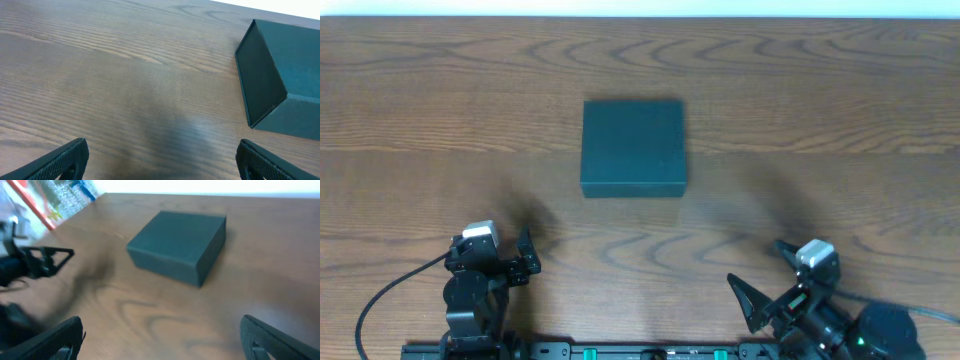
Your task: Pack container
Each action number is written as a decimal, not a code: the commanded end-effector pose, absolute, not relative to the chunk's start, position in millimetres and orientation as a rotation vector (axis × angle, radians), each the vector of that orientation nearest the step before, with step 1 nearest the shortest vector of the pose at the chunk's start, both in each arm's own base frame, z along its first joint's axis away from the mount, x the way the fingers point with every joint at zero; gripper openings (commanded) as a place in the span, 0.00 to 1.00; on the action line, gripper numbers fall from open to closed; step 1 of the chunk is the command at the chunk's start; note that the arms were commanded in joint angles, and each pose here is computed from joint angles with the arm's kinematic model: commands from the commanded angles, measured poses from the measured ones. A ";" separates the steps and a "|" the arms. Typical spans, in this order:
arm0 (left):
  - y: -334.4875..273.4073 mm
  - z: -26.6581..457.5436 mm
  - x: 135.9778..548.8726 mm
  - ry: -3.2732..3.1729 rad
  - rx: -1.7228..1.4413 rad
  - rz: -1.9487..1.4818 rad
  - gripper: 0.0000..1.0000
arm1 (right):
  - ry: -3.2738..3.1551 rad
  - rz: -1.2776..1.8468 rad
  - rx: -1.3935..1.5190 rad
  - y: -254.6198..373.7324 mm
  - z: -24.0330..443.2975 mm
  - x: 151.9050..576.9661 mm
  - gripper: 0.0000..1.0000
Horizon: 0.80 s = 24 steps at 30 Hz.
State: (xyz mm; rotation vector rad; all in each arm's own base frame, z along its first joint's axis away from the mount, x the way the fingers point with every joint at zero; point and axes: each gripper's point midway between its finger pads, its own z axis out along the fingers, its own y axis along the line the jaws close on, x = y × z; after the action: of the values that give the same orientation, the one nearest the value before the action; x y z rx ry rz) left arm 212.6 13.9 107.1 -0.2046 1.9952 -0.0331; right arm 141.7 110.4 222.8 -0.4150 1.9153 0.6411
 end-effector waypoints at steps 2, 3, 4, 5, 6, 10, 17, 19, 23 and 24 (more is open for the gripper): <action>17.1 101.2 212.5 2.002 -0.210 -0.012 0.95 | 1.831 0.455 -0.624 108.4 197.1 147.0 0.99; 17.1 101.2 212.5 2.002 -0.210 -0.011 0.95 | 1.827 0.440 -0.646 109.2 189.1 148.7 0.99; 17.1 101.2 212.5 2.002 -0.210 -0.012 0.95 | 1.836 0.431 -0.659 110.0 179.9 151.0 0.99; 17.1 101.2 212.5 2.002 -0.210 -0.011 0.95 | 1.853 0.429 -0.665 110.7 171.2 152.8 0.99; 17.1 101.2 212.5 2.002 -0.210 -0.012 0.95 | 1.873 0.430 -0.668 111.5 161.6 154.5 0.99; 17.1 101.2 212.5 2.002 -0.210 -0.012 0.95 | 1.931 0.433 -0.677 114.0 129.1 160.1 0.99; 17.1 101.2 212.5 2.002 -0.210 -0.011 0.95 | 2.054 0.417 -0.686 110.4 81.0 158.7 0.99; 17.1 101.2 212.5 2.002 -0.210 -0.011 0.95 | 2.053 0.415 -0.685 110.3 81.3 159.3 0.99; 17.1 101.2 212.5 2.002 -0.210 -0.012 0.95 | 2.053 0.415 -0.685 110.2 81.3 159.3 0.99; 17.1 101.2 212.5 2.002 -0.210 -0.012 0.95 | 2.053 0.415 -0.685 110.2 81.3 159.3 0.99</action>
State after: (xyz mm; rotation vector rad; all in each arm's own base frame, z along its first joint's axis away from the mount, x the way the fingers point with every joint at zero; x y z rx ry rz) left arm 212.6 13.9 107.1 -0.2046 1.9952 -0.0331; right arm 159.3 110.4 82.0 -0.6687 2.0615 0.4289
